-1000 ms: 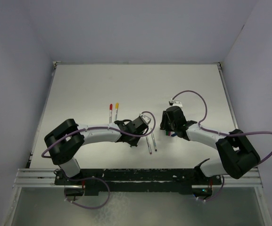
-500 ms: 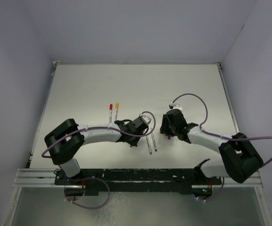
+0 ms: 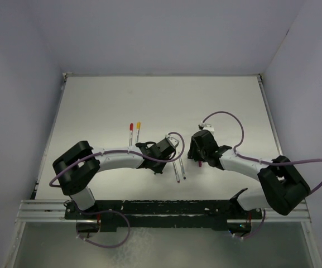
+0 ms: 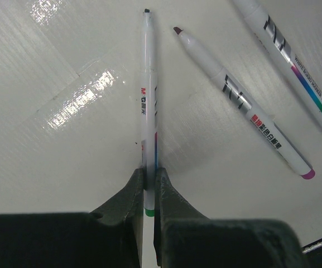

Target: Insert the pens into the pen caps

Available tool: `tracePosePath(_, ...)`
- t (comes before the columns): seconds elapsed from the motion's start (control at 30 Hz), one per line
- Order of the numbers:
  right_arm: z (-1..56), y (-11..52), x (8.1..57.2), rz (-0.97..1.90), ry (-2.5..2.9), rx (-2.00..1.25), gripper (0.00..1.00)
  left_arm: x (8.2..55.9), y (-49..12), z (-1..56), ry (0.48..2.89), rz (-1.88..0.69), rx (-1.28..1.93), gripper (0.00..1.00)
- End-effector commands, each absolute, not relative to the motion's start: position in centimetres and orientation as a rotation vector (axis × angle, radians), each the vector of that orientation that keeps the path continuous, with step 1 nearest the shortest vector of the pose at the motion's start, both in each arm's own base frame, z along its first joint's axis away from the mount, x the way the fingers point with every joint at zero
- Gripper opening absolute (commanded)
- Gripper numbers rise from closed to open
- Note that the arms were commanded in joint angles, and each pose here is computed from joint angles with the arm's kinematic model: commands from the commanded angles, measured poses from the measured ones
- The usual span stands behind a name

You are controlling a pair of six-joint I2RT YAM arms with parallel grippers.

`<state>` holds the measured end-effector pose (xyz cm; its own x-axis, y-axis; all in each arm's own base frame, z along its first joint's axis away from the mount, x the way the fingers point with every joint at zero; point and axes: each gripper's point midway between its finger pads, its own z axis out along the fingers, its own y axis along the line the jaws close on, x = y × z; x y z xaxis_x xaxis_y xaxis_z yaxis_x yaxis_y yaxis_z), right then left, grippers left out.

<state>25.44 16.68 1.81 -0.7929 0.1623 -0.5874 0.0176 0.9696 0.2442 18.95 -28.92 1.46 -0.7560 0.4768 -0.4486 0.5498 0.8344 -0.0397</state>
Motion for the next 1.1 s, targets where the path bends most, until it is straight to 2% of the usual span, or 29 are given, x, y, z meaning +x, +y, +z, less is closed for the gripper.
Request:
tracePosePath(0.0,-2.3,14.2,21.0,0.129,2.689,0.153,0.45,17.1,-27.5,-0.6,2.675,-0.181,0.834,0.00)
tracePosePath(0.17,-3.0,14.3,20.0,0.103,2.732,0.146,0.38,17.1,-27.4,-0.7,2.677,-0.179,0.833,0.00)
tracePosePath(0.3,-3.2,14.2,18.9,0.061,2.767,0.143,0.22,17.0,-27.3,-0.7,2.677,-0.175,0.831,0.00)
tracePosePath(0.37,-3.2,14.4,18.5,0.061,2.776,0.138,0.20,17.0,-27.1,-0.6,2.675,-0.173,0.830,0.00)
tracePosePath(0.43,-3.1,14.6,18.3,0.058,2.781,0.143,0.25,17.1,-27.1,-0.5,2.672,-0.169,0.829,0.00)
tracePosePath(0.47,-3.1,14.5,18.1,0.048,2.786,0.142,0.37,17.1,-27.0,-0.5,2.671,-0.167,0.829,0.00)
tracePosePath(0.5,-3.2,14.4,18.0,0.037,2.787,0.145,0.42,17.2,-27.0,-0.5,2.670,-0.167,0.827,0.00)
tracePosePath(0.7,-3.4,14.3,17.6,0.017,2.797,0.175,0.51,17.2,-27.0,-0.6,2.666,-0.166,0.843,0.00)
tracePosePath(0.93,-3.4,13.9,16.0,0.021,2.826,0.241,0.52,17.3,-27.2,-0.5,2.650,-0.179,0.856,0.00)
tracePosePath(1.07,-3.1,13.7,14.9,0.017,2.842,0.270,0.44,17.3,-27.3,-0.6,2.645,-0.183,0.873,0.00)
